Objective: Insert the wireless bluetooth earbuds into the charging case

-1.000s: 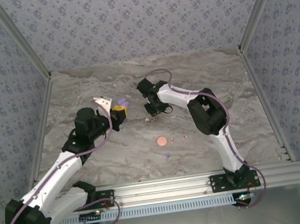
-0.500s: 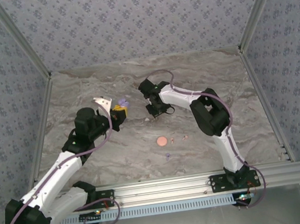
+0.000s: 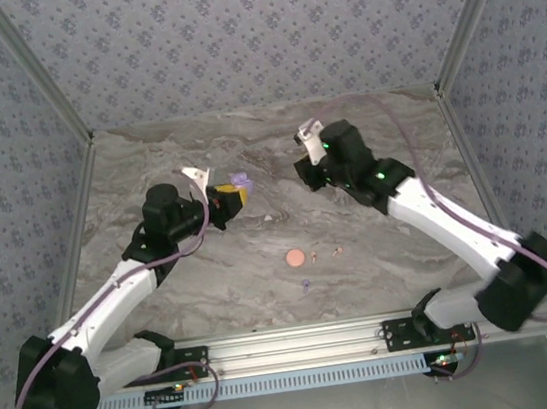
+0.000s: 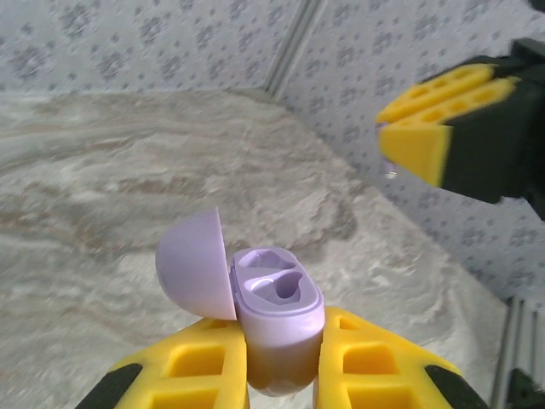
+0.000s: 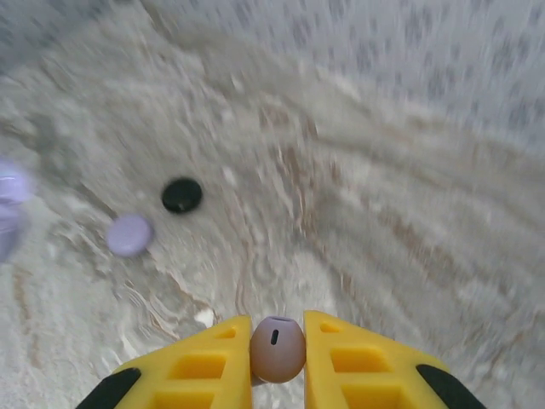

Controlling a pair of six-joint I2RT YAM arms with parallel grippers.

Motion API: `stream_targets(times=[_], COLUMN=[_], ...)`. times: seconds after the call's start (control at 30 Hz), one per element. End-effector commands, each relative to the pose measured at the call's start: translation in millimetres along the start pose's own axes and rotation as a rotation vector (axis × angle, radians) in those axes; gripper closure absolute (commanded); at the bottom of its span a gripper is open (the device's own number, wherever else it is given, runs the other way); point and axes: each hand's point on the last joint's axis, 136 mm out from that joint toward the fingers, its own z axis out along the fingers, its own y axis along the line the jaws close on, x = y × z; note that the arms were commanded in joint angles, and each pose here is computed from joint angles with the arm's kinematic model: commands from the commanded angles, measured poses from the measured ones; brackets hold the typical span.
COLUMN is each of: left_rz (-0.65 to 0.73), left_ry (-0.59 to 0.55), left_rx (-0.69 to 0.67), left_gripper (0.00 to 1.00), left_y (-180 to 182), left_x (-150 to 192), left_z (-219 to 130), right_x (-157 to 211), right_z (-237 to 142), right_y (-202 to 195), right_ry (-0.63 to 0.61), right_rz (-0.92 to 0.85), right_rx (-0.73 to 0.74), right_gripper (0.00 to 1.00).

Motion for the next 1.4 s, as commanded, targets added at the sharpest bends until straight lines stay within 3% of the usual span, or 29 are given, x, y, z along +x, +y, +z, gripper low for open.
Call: stream_targets(times=[0.0,0.1,0.33,0.6,1.17,1.37], left_rz=[0.018,0.013,0.054,0.086,0.102,0.106], left_ry=[-0.101,-0.102,-0.086,-0.061,-0.035,-0.042], left_rx=[0.171,0.252,0.388,0.455,0.463,0.448], left_gripper=[1.00,1.00,1.00,1.00,1.00,1.00], left_y=[-43.3,-62.8,-100.5,-115.0,-116.5,-114.0], left_x=[-49.2,-59.6,-62.9,-54.0,-46.5,-46.6], left_z=[1.6,8.4,15.8,15.9,16.6,17.1], right_x=[-34.2,-53.8,-73.8,-81.2,-72.2,-77.1], right_z=[-30.5,-61.0,-86.4,-82.5,-60.2,-67.8], right_y=[13.4,22.2,30.8,41.5,62.4,69.4], right_ry=[-0.212,-0.318,-0.395,-0.407,-0.349,-0.348], right_rz=[-0.151,-0.228,-0.351,-0.427,-0.477,-0.479], right_rx=[-0.070,-0.101,-0.100,-0.125,-0.190,-0.237], right_gripper=[0.79,0.79,0.79,0.80,0.80,0.79])
